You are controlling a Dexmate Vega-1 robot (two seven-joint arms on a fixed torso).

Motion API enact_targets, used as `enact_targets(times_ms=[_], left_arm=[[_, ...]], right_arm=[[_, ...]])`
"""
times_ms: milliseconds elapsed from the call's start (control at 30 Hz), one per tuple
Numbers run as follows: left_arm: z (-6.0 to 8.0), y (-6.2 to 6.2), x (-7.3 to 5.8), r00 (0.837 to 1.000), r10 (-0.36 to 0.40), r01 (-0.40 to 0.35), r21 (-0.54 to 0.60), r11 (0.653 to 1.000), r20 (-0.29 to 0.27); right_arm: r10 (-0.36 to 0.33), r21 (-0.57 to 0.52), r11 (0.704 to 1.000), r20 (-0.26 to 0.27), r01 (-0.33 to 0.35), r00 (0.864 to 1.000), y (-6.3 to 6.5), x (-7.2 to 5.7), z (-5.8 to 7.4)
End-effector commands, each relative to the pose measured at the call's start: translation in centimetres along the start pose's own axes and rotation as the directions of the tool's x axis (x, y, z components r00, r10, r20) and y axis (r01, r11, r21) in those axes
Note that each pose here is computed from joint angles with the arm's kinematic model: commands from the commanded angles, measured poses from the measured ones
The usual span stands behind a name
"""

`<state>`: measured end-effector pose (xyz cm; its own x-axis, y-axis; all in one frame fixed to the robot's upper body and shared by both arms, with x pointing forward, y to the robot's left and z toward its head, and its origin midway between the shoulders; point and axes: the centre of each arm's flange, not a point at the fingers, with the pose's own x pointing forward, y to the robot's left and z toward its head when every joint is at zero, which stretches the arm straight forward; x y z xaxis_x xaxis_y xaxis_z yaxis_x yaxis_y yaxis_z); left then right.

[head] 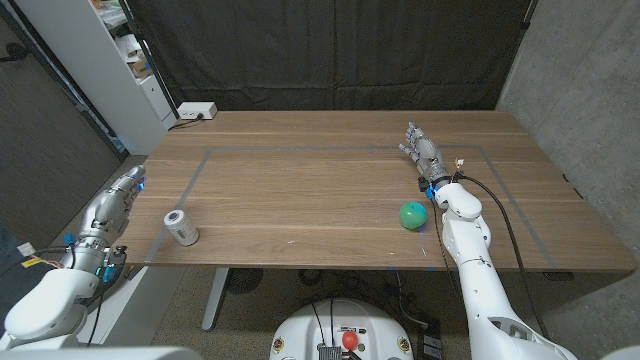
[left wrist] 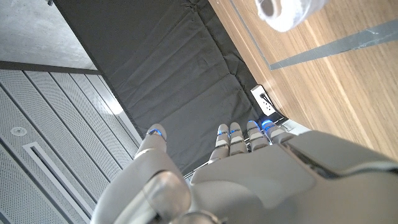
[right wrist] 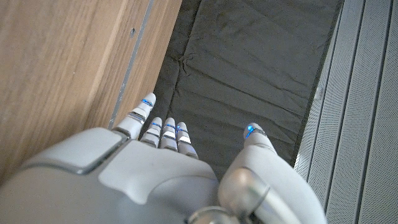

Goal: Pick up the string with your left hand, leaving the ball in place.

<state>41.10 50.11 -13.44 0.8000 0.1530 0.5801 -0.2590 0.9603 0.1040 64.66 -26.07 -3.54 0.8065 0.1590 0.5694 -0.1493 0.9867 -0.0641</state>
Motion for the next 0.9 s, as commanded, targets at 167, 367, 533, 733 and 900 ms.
enact_targets(times_ms=[167,367,533,733,900], left_arm=[[-1.1,-0.2,-1.9,0.999,0.045,-0.045,-0.002,0.999,0.015],[-1.4,-0.4,-2.5,0.998,0.066,-0.066,0.016,0.998,0.005],[-1.3,-0.5,-2.8,0.997,0.077,-0.077,0.046,0.996,0.005],[-1.0,-0.7,-3.0,0.996,0.089,-0.090,0.085,0.992,0.010],[-1.1,-0.8,-3.0,0.995,0.101,-0.100,0.117,0.988,0.000]], right_arm=[[0.011,-0.002,1.000,-0.013,-0.011,1.000,0.0,0.0,-0.5],[0.017,0.001,1.000,-0.020,-0.017,1.000,0.2,0.0,-0.7],[0.022,0.004,1.000,-0.026,-0.022,0.999,0.3,0.0,-1.0],[0.028,0.002,1.000,-0.028,-0.028,0.999,0.2,0.0,-1.1],[0.028,0.004,1.000,-0.031,-0.028,0.999,0.2,-0.1,-1.3]])
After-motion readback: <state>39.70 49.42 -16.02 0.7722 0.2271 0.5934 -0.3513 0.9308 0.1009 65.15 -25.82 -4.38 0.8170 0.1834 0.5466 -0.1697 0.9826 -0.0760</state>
